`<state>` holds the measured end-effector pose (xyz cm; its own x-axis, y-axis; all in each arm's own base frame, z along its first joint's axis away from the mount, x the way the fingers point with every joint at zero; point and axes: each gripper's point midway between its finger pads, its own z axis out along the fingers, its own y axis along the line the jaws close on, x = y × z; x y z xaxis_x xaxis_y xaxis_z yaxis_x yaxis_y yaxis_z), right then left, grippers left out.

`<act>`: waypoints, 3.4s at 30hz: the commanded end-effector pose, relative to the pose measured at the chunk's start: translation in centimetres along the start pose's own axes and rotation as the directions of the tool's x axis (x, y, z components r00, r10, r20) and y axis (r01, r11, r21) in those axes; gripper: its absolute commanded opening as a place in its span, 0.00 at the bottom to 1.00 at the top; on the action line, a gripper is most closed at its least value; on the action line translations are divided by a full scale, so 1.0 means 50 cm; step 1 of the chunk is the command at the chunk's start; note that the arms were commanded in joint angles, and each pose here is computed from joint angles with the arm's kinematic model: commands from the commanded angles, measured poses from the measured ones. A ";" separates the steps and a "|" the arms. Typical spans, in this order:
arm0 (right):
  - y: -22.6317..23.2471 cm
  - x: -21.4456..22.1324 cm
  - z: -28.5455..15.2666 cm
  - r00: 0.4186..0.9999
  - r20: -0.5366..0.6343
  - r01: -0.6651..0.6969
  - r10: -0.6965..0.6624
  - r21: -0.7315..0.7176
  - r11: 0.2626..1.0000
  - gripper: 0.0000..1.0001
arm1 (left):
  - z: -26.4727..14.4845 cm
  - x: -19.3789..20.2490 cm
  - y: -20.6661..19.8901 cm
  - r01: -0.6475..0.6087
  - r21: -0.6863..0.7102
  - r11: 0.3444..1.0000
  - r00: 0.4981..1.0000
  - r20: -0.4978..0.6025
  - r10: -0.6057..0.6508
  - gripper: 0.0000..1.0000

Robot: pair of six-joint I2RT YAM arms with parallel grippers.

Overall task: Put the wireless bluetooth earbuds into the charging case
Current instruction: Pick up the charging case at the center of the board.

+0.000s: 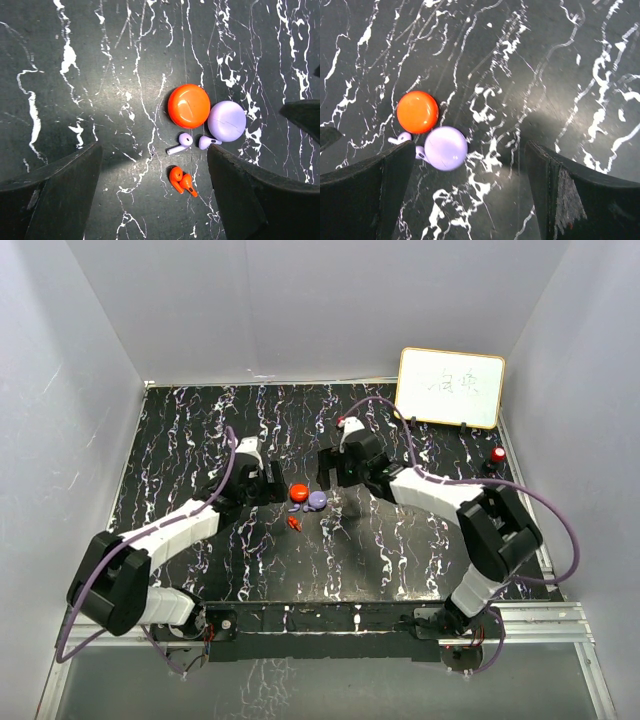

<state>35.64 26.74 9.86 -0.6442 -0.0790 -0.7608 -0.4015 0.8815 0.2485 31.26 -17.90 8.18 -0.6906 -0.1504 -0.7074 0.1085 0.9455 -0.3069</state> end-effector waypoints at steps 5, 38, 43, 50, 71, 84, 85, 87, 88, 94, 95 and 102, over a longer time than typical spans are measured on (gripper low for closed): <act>0.106 -0.037 0.079 0.995 -0.007 0.101 -0.102 -0.088 0.991 0.88 | -0.078 -0.062 0.039 0.074 -0.111 0.991 0.987 0.147 -0.058 0.83; 0.218 0.069 0.135 0.971 -0.136 0.165 -0.195 -0.208 0.964 0.84 | -0.119 -0.046 0.110 0.149 -0.180 0.972 0.976 0.182 -0.116 0.86; 0.247 0.074 0.121 0.971 -0.132 0.163 -0.198 -0.234 0.958 0.83 | -0.116 -0.050 0.111 0.146 -0.183 0.972 0.977 0.183 -0.113 0.86; 0.265 0.065 0.105 0.974 -0.105 0.174 -0.202 -0.224 0.959 0.83 | -0.115 -0.050 0.113 0.143 -0.185 0.972 0.978 0.180 -0.109 0.86; 0.200 0.064 0.180 0.942 -0.111 0.312 -0.316 -0.053 0.948 0.76 | -0.111 -0.041 0.130 0.150 -0.190 0.970 0.978 0.173 -0.117 0.86; 0.175 0.096 0.194 0.929 -0.142 0.342 -0.342 -0.024 0.939 0.64 | -0.106 -0.037 0.135 0.204 -0.138 0.969 0.970 0.164 -0.181 0.78; 0.172 0.096 0.195 0.929 -0.141 0.343 -0.342 -0.020 0.939 0.63 | -0.106 -0.037 0.133 0.205 -0.132 0.970 0.970 0.163 -0.183 0.77; 0.169 0.097 0.197 0.928 -0.139 0.347 -0.346 -0.015 0.938 0.61 | -0.105 -0.039 0.131 0.206 -0.125 0.970 0.969 0.164 -0.185 0.77; 0.169 0.098 0.198 0.927 -0.135 0.351 -0.350 -0.015 0.936 0.59 | -0.105 -0.039 0.130 0.207 -0.123 0.971 0.969 0.162 -0.186 0.77; 0.169 0.103 0.207 0.923 -0.129 0.363 -0.363 -0.025 0.931 0.41 | -0.099 -0.042 0.127 0.211 -0.111 0.971 0.969 0.153 -0.193 0.77; 0.169 0.104 0.208 0.922 -0.130 0.366 -0.366 -0.026 0.930 0.37 | -0.098 -0.041 0.128 0.211 -0.111 0.971 0.969 0.151 -0.194 0.77; 0.167 0.054 0.163 0.926 0.006 0.377 -0.377 -0.020 0.926 0.31 | -0.089 -0.060 0.110 0.241 -0.018 0.970 0.961 0.143 -0.236 0.80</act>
<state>35.43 38.82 2.90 -0.5230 -0.4262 -0.7381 -0.6257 0.7801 -0.0071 29.90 -9.80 10.07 -0.5940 -0.3769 -0.7107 -0.1324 0.9172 -0.3757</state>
